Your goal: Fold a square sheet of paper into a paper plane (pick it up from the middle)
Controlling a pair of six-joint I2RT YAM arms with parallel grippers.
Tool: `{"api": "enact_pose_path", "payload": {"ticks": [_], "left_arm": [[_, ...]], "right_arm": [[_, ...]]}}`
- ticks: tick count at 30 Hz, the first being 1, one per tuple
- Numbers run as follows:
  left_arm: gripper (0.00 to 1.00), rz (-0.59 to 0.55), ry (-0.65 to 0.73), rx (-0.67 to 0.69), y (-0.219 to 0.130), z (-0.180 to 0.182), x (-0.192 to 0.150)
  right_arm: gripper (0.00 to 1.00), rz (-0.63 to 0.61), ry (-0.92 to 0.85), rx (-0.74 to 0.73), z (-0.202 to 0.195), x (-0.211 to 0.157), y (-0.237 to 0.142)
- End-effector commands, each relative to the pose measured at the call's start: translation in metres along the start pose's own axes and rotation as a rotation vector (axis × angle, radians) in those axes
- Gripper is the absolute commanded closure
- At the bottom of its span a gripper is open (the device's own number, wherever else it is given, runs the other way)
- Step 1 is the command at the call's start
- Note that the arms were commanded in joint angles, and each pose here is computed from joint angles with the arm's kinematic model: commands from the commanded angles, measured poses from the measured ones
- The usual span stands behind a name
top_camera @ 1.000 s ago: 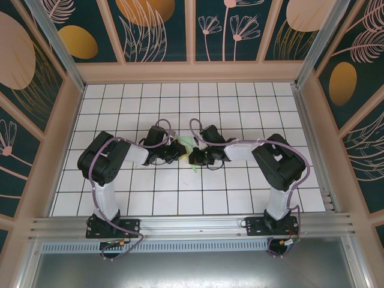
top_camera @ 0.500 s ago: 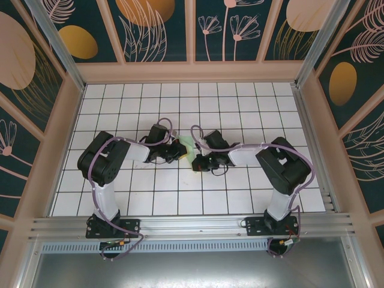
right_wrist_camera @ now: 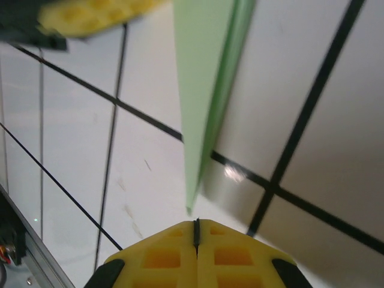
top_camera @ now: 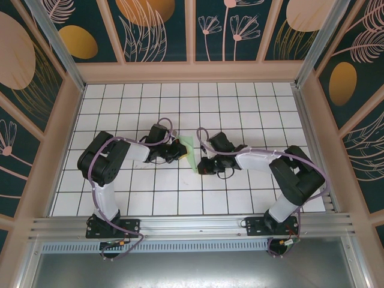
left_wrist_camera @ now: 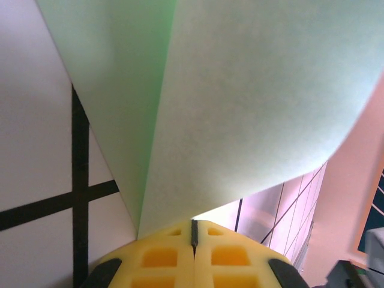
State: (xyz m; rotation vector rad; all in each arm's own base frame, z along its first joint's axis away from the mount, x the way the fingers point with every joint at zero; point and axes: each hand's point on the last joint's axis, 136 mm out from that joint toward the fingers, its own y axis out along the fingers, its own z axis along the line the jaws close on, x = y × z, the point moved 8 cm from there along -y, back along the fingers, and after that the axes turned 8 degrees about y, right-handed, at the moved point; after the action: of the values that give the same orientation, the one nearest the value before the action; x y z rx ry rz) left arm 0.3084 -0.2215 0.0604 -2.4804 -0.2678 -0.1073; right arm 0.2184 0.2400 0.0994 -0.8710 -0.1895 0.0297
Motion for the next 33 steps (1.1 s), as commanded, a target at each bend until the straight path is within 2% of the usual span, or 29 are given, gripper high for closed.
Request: {"api": "enact_pose_path", "payload": {"ticks": [1,5,11,16,22,27,33], "left_arm": [[1.0,-0.02,-0.046,0.223,0.003,0.043,-0.008],[1.0,-0.017,-0.021,0.171,0.002,0.03,-0.003],[1.0,-0.027,0.041,0.089,-0.002,0.006,0.009],[0.92,-0.035,0.134,0.028,-0.005,-0.016,0.021],[0.78,-0.09,0.323,0.091,-0.017,-0.029,0.032],[0.73,-0.105,0.452,0.137,-0.021,-0.027,0.033],[0.72,-0.088,0.534,0.081,-0.016,-0.03,0.032]], "right_arm": [[0.99,-0.131,0.004,0.056,0.024,0.03,-0.005],[0.99,-0.151,0.043,0.046,0.024,0.046,0.01],[1.0,-0.116,0.061,0.018,0.014,0.048,0.028],[0.99,-0.087,0.07,-0.027,0.004,0.046,0.039],[1.0,-0.053,0.077,-0.117,-0.013,0.04,0.045],[1.0,-0.025,0.064,-0.139,-0.018,0.037,0.044],[1.0,0.055,0.004,-0.164,-0.024,0.025,0.042]]}}
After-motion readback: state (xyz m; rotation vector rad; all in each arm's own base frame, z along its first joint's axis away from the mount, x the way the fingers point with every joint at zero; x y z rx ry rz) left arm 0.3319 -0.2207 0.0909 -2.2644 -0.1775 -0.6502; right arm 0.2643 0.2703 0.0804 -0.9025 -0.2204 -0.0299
